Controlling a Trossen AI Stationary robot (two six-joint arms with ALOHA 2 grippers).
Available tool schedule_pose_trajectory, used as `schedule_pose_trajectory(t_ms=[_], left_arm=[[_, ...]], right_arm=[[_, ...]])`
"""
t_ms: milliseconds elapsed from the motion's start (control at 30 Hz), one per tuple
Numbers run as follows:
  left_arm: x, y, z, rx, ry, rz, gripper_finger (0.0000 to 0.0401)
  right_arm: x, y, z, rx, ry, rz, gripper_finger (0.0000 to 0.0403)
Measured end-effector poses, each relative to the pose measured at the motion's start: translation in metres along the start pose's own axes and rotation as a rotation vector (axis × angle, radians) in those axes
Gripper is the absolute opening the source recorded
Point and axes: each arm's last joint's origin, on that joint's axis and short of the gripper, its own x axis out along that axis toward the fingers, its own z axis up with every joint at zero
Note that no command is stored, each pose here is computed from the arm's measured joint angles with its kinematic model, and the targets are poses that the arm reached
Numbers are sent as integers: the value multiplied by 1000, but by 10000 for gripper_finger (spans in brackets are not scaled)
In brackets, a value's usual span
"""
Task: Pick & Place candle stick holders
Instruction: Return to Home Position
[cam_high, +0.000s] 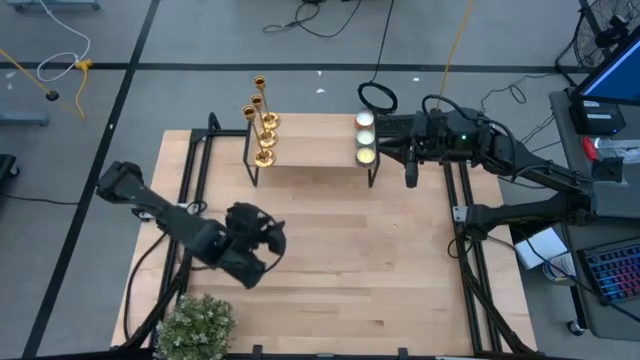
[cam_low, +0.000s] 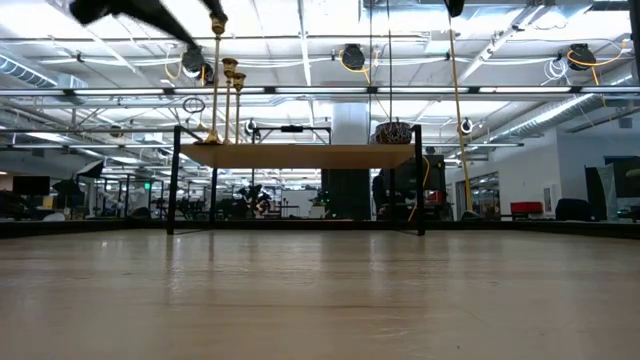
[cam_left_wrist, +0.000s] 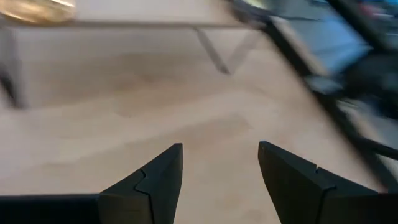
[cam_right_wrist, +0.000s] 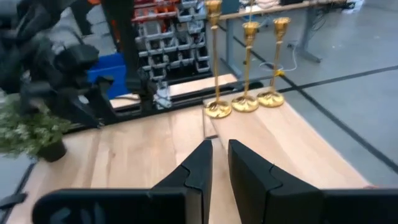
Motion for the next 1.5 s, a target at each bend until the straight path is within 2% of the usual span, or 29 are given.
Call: schedule_pose_trajectory(t_ms=[100,300,433,633,767,867,967,1167,1367,1500], left_arm=[[-19,-10,11,-10,50,-178,213],[-51,-24,46,73,72,-512,213],[-64,-18,71,180,39,-639,213],[-80,9,108,303,-42,-709,213],[-89,30,125,419,-77,-735,213],[-93,47,138,414,-101,-710,213],[-97,59,148,383,-128,-699,213],[-100,68,155,376,-163,-686,214],[-92,66,152,382,-136,-638,214],[-88,64,149,394,-114,-617,214]], right_arm=[[0,1,-1,19,11,48,50],[0,4,-1,61,21,155,50],[-1,7,0,106,20,229,50],[-2,10,6,181,-8,338,50],[-7,14,15,136,-87,480,50],[-15,17,21,117,-177,509,50],[-24,18,18,143,-275,477,50],[-45,17,-18,212,-359,365,50],[-60,22,-70,327,-297,446,50],[-67,25,-97,406,-302,401,50]])
